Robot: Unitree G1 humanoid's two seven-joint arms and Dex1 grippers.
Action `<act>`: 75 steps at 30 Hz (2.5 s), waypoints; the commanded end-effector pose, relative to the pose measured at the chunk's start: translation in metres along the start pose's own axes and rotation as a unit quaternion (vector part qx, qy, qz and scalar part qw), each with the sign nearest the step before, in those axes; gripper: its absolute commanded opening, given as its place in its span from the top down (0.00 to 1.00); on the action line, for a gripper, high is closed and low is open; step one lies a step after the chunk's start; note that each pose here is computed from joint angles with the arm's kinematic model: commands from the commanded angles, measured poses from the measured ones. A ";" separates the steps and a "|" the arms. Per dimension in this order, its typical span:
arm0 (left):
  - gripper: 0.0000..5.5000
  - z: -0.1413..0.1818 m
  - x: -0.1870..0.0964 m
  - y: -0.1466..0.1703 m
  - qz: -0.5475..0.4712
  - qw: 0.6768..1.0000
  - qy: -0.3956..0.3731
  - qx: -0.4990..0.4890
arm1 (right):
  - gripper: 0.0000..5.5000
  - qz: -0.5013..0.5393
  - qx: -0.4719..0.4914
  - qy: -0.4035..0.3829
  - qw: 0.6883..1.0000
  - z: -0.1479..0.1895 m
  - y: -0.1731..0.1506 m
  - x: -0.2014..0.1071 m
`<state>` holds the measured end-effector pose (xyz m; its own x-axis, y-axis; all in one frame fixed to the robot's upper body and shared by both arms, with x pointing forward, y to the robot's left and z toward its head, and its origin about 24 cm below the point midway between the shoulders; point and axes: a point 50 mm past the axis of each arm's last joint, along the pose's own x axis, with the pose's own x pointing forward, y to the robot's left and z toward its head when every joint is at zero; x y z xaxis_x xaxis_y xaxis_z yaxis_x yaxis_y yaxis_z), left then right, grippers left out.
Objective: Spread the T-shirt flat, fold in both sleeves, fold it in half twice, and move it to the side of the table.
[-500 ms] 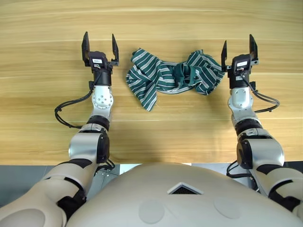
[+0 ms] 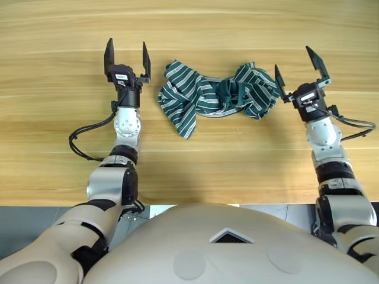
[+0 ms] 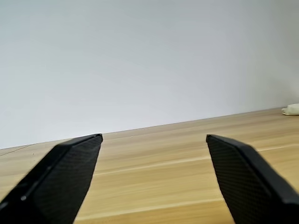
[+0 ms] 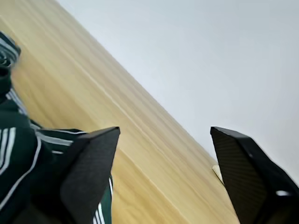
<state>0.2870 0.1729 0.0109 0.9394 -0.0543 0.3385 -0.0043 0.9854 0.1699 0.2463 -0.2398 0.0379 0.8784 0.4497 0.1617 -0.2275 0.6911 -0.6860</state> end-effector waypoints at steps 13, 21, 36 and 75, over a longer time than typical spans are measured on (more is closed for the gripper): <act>0.25 -0.004 -0.006 -0.014 -0.028 0.999 0.016 0.008 | 0.35 0.119 -0.067 0.054 0.989 -0.002 0.007 0.011; 0.25 -0.006 -0.006 -0.017 -0.030 0.999 0.022 0.009 | 0.35 0.167 -0.064 0.051 0.982 0.000 0.014 -0.002; 0.25 -0.002 -0.005 -0.021 -0.076 0.997 0.006 0.023 | 0.35 0.213 -0.133 0.198 0.947 -0.017 -0.012 -0.065; 0.25 -0.016 -0.051 0.033 -0.284 0.924 0.115 0.228 | 0.35 0.144 -0.020 0.124 0.982 -0.021 0.032 -0.019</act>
<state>0.2426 0.2068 -0.0098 0.8636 -0.4950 -0.0958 0.4261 0.6150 0.6635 0.2322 -0.2304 0.0010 0.8525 0.4877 -0.1881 -0.4638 0.5396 -0.7027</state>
